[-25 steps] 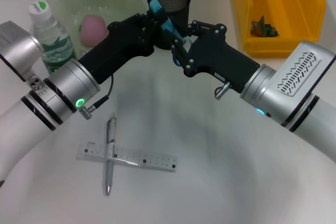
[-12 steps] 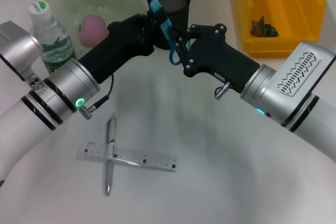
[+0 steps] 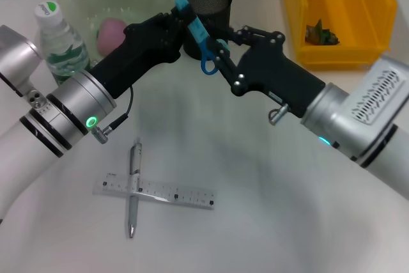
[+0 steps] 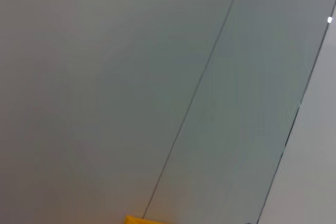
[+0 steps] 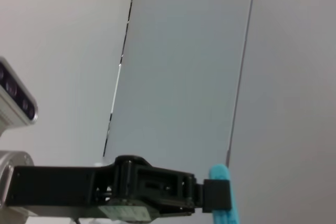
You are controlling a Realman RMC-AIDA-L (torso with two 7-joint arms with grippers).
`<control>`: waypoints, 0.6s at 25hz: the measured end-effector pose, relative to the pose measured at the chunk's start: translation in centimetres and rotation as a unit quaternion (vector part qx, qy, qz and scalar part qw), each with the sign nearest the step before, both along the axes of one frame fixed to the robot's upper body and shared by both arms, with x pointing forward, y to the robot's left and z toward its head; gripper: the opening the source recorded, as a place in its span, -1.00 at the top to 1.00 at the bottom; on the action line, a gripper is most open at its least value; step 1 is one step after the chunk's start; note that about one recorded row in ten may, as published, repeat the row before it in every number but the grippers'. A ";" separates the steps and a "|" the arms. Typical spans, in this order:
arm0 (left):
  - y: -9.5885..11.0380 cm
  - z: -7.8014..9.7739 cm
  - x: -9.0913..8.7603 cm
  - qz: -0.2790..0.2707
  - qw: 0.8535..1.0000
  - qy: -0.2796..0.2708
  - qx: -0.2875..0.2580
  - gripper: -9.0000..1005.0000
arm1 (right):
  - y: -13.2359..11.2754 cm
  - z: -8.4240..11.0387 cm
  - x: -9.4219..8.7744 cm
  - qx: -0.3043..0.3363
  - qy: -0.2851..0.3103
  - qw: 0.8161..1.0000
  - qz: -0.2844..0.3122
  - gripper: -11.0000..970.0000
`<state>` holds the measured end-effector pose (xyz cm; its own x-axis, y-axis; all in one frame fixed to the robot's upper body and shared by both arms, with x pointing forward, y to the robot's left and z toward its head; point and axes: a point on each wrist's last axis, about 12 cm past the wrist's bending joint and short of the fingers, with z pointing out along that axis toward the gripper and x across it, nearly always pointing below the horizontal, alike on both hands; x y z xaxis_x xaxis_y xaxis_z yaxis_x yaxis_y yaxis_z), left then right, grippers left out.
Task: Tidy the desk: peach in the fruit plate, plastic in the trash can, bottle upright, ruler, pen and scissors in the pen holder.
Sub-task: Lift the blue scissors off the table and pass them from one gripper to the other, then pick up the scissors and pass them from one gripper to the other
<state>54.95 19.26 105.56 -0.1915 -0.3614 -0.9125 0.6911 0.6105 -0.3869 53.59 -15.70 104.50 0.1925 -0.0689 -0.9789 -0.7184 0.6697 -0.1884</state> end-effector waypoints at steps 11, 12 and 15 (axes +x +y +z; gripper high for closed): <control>1.6 0.6 0.2 -0.002 0.997 0.037 -0.061 0.81 | -6.4 0.4 -1.4 0.162 0.091 0.983 -0.003 0.05; 1.8 0.6 0.2 -0.004 0.997 0.042 -0.071 0.81 | -7.8 0.7 -1.3 0.193 0.140 0.971 0.020 -0.04; 2.5 0.9 0.0 -0.012 0.993 0.061 -0.105 0.81 | -8.6 1.1 -1.1 0.210 0.187 0.958 0.047 -0.30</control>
